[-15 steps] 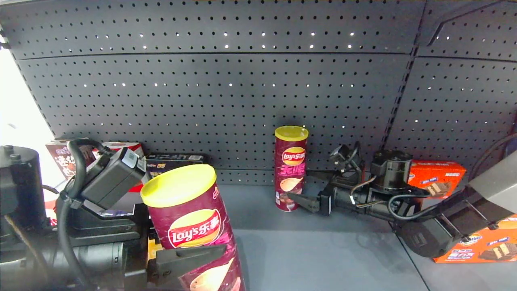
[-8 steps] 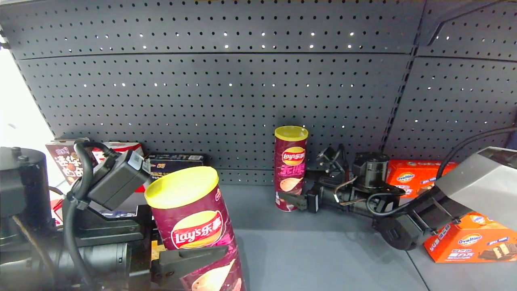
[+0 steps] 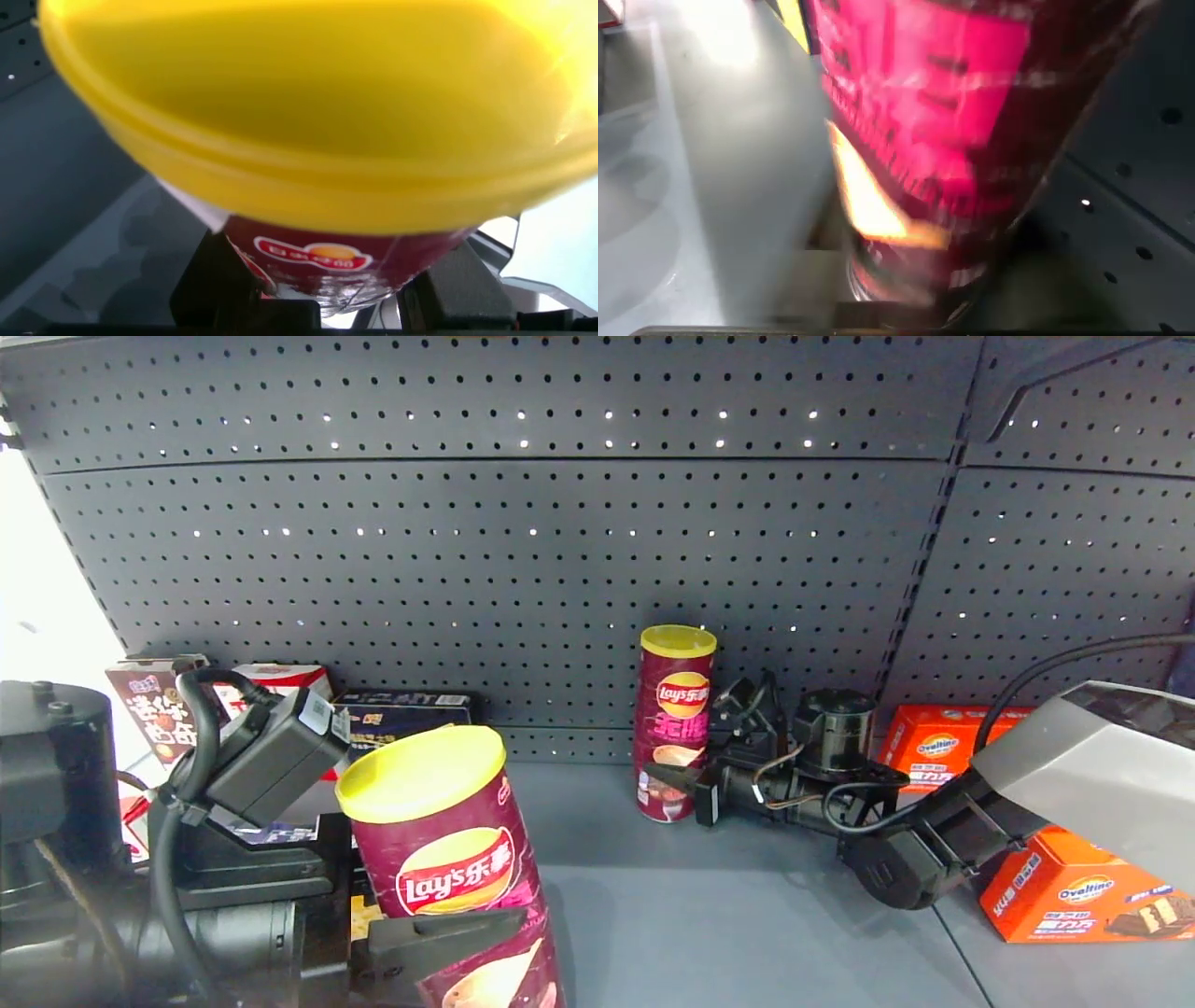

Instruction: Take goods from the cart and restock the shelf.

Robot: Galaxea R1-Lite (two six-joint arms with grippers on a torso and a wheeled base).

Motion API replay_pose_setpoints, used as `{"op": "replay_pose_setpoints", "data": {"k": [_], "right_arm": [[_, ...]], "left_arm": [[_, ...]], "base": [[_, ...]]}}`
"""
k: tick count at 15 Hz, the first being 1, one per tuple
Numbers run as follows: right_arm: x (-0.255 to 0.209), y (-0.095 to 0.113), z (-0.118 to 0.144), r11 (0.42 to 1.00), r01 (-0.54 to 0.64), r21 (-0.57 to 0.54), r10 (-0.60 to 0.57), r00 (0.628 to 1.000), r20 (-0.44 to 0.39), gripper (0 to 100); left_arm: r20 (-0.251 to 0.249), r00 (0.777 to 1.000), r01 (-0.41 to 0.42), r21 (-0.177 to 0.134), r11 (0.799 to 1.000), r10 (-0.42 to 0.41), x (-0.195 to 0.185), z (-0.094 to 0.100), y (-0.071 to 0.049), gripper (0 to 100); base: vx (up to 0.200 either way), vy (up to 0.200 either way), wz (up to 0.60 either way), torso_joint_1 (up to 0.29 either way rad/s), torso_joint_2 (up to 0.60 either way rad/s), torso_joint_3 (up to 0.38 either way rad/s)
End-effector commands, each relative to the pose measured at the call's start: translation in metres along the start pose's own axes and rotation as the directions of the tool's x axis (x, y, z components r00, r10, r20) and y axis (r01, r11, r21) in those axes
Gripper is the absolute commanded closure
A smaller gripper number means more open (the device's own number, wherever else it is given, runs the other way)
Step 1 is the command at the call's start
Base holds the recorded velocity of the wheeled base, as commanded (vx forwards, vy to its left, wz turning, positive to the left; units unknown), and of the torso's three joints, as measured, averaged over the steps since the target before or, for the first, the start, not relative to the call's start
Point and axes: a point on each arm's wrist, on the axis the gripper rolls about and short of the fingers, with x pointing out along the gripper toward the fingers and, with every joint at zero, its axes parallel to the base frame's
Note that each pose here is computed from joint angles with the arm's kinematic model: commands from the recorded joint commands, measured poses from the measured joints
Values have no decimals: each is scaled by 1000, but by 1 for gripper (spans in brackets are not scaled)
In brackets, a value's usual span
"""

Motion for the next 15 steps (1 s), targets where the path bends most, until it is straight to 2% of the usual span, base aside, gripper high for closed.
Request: {"op": "replay_pose_setpoints", "data": {"k": [1, 8, 15], "right_arm": [[0, 0, 0, 1000, 2, 0, -2, 1000, 0, 100], [-21, 10, 17, 1000, 3, -12, -2, 1000, 23, 100], [-71, 43, 37, 1000, -18, -25, 19, 999, 40, 100]], "left_arm": [[0, 1000, 1, 0, 1000, -1, 0, 0, 0, 100], [2, 1000, -1, 1, 1000, 1, -1, 0, 0, 100], [0, 1000, -6, 1, 1000, 6, -1, -1, -1, 100]], "base": [[0, 0, 0, 0, 0, 0], [0, 0, 0, 0, 0, 0], [0, 0, 0, 0, 0, 0]]}}
